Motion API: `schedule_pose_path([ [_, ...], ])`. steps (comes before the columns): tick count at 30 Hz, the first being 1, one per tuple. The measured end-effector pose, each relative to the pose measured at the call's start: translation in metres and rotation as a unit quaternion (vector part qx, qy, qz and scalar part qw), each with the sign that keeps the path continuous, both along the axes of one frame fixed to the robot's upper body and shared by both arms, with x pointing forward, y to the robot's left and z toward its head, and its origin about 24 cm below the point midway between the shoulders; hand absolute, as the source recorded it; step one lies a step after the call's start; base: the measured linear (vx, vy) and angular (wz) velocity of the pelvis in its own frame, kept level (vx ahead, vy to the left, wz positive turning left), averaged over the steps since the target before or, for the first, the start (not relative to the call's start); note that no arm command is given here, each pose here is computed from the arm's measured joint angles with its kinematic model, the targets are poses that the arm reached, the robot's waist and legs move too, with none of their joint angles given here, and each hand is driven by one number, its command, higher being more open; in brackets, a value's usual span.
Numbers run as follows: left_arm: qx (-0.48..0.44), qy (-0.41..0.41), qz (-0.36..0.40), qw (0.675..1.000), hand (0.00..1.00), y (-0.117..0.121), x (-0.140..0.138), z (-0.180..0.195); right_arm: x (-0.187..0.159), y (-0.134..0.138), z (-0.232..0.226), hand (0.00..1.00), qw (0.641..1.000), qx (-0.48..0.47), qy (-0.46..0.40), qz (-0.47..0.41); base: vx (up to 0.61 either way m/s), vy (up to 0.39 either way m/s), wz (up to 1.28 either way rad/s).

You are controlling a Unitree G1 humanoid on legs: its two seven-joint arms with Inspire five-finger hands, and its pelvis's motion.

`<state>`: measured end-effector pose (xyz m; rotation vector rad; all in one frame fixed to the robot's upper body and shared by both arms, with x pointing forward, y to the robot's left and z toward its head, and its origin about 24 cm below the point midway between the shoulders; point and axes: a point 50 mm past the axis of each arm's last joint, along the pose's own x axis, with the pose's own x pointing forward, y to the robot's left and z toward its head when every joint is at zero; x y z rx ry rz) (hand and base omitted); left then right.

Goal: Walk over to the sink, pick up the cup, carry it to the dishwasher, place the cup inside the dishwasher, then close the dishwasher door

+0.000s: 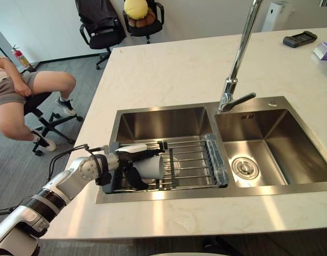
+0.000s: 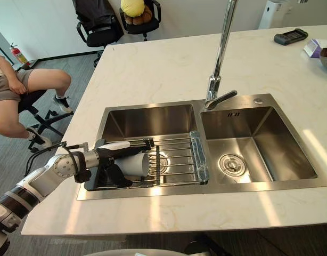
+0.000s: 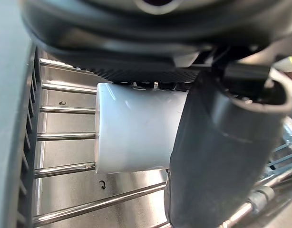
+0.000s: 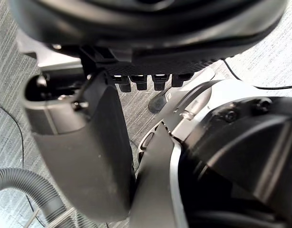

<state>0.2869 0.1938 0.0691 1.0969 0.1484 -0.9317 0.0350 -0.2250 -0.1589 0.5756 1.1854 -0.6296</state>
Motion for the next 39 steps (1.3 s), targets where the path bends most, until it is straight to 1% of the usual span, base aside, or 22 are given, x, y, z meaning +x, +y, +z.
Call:
schedule_pose_path([
  [1, 0.008, 0.003, 0.005, 1.000, 0.00, 0.000, 0.002, -0.002, 0.000, 0.000, 0.000, 1.00, 1.000, 0.000, 0.000, 0.000, -0.01, -0.007, -0.10],
  [4, 0.018, 0.015, 0.010, 1.000, 0.00, 0.001, 0.004, -0.006, 0.000, 0.000, 0.000, 1.00, 1.000, -0.002, 0.000, 0.001, -0.01, -0.014, -0.09],
  [6, 0.014, 0.007, 0.016, 1.000, 0.00, -0.001, 0.009, -0.004, -0.001, 0.000, 0.000, 1.00, 1.000, -0.003, 0.002, 0.004, -0.01, -0.009, -0.02],
  [8, 0.028, 0.000, 0.013, 1.000, 0.00, -0.001, 0.011, -0.005, 0.000, 0.000, 0.000, 1.00, 1.000, -0.004, 0.002, 0.004, -0.01, -0.010, -0.02],
  [9, 0.031, -0.015, 0.013, 0.999, 0.00, -0.002, 0.014, -0.004, 0.000, 0.000, 0.000, 1.00, 1.000, -0.004, 0.002, 0.005, -0.01, -0.016, -0.04],
  [12, 0.031, -0.026, 0.011, 0.999, 0.00, -0.001, 0.014, -0.006, 0.000, 0.000, 0.000, 1.00, 1.000, -0.003, 0.001, 0.005, 0.00, -0.005, -0.01],
  [18, -0.002, -0.091, -0.012, 0.996, 0.00, 0.000, 0.004, -0.012, -0.004, -0.003, -0.001, 1.00, 1.000, -0.005, -0.005, 0.008, 0.00, -0.017, 0.11],
  [21, -0.044, -0.123, 0.012, 0.991, 0.00, -0.001, -0.002, -0.011, -0.003, -0.002, -0.001, 1.00, 1.000, -0.006, -0.010, 0.007, 0.00, -0.018, 0.16],
  [24, -0.144, -0.210, 0.036, 0.966, 0.00, -0.013, -0.014, 0.016, -0.007, -0.003, -0.002, 1.00, 1.000, -0.008, -0.007, -0.005, 0.01, -0.014, 0.25],
  [25, -0.213, -0.272, 0.067, 0.936, 0.00, -0.016, -0.016, 0.038, -0.009, -0.004, -0.002, 1.00, 1.000, -0.009, -0.004, -0.017, 0.01, -0.018, 0.40],
  [26, -0.296, -0.335, 0.109, 0.888, 0.00, -0.014, -0.020, 0.064, -0.011, -0.003, -0.003, 1.00, 1.000, -0.009, -0.001, -0.025, 0.01, -0.021, 0.42],
  [27, -0.337, -0.363, 0.131, 0.859, 0.00, -0.010, -0.024, 0.078, -0.012, -0.002, -0.003, 1.00, 0.999, -0.009, -0.001, -0.031, 0.01, -0.023, 0.42],
  [28, -0.414, -0.409, 0.170, 0.795, 0.00, 0.003, -0.035, 0.103, -0.013, -0.001, -0.003, 1.00, 0.999, -0.008, 0.000, -0.045, 0.01, -0.016, 0.30],
  [29, -0.451, -0.426, 0.185, 0.762, 0.00, 0.011, -0.042, 0.114, -0.014, 0.000, -0.003, 1.00, 0.999, -0.010, 0.002, -0.048, 0.02, -0.023, 0.46],
  [30, -0.511, -0.451, 0.203, 0.703, 0.00, 0.026, -0.058, 0.132, -0.017, 0.001, -0.004, 1.00, 0.999, -0.013, 0.006, -0.050, 0.02, -0.028, 0.46],
  [31, -0.547, -0.472, 0.210, 0.659, 0.00, 0.038, -0.076, 0.143, -0.020, 0.001, -0.004, 1.00, 0.998, -0.017, 0.012, -0.052, 0.01, -0.027, 0.46],
  [33, -0.575, -0.488, 0.211, 0.621, 0.00, 0.046, -0.096, 0.149, -0.026, 0.000, -0.004, 1.00, 0.998, -0.025, 0.025, -0.050, 0.00, -0.019, 0.42],
  [34, -0.581, -0.488, 0.211, 0.616, 0.00, 0.048, -0.103, 0.149, -0.027, 0.001, -0.005, 1.00, 0.998, -0.025, 0.029, -0.049, -0.01, -0.014, 0.42],
  [36, -0.595, -0.468, 0.218, 0.615, 0.00, 0.049, -0.109, 0.143, -0.026, 0.002, -0.005, 1.00, 0.999, -0.028, 0.029, -0.036, -0.04, -0.001, 0.28],
  [39, -0.611, -0.444, 0.252, 0.605, 0.00, 0.057, -0.110, 0.132, -0.026, 0.004, -0.005, 1.00, 0.999, -0.031, 0.030, -0.022, -0.03, 0.012, 0.05],
])
